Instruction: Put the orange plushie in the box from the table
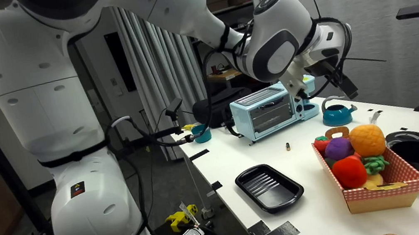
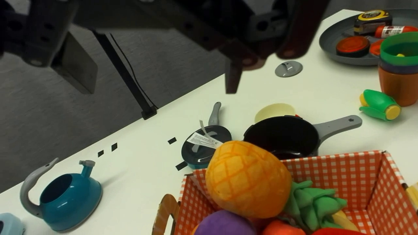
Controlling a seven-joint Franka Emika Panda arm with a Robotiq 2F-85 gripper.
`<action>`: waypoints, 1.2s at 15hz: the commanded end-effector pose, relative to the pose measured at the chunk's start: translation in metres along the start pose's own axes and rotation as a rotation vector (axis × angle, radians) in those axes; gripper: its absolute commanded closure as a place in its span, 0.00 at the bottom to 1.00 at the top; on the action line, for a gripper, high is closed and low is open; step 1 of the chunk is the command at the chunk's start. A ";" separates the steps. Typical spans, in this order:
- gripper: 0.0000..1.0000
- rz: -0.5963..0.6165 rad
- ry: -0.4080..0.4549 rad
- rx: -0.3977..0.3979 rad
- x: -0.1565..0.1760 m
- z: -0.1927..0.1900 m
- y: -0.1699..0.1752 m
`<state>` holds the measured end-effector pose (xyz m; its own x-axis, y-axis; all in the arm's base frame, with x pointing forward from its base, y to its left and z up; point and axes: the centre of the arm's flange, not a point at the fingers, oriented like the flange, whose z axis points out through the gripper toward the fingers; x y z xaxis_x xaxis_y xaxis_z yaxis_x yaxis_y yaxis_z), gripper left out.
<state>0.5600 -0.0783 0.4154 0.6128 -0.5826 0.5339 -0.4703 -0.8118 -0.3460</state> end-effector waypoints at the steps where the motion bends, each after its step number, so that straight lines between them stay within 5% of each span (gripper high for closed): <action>1: 0.00 -0.013 0.002 0.052 -0.013 -0.021 -0.011; 8: 0.00 -0.031 -0.003 0.086 -0.021 -0.029 -0.041; 18: 0.00 -0.037 -0.007 0.091 -0.027 -0.035 -0.040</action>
<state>0.5404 -0.0283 0.4417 0.6331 -0.5523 0.5424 -0.3883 -0.8327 -0.3948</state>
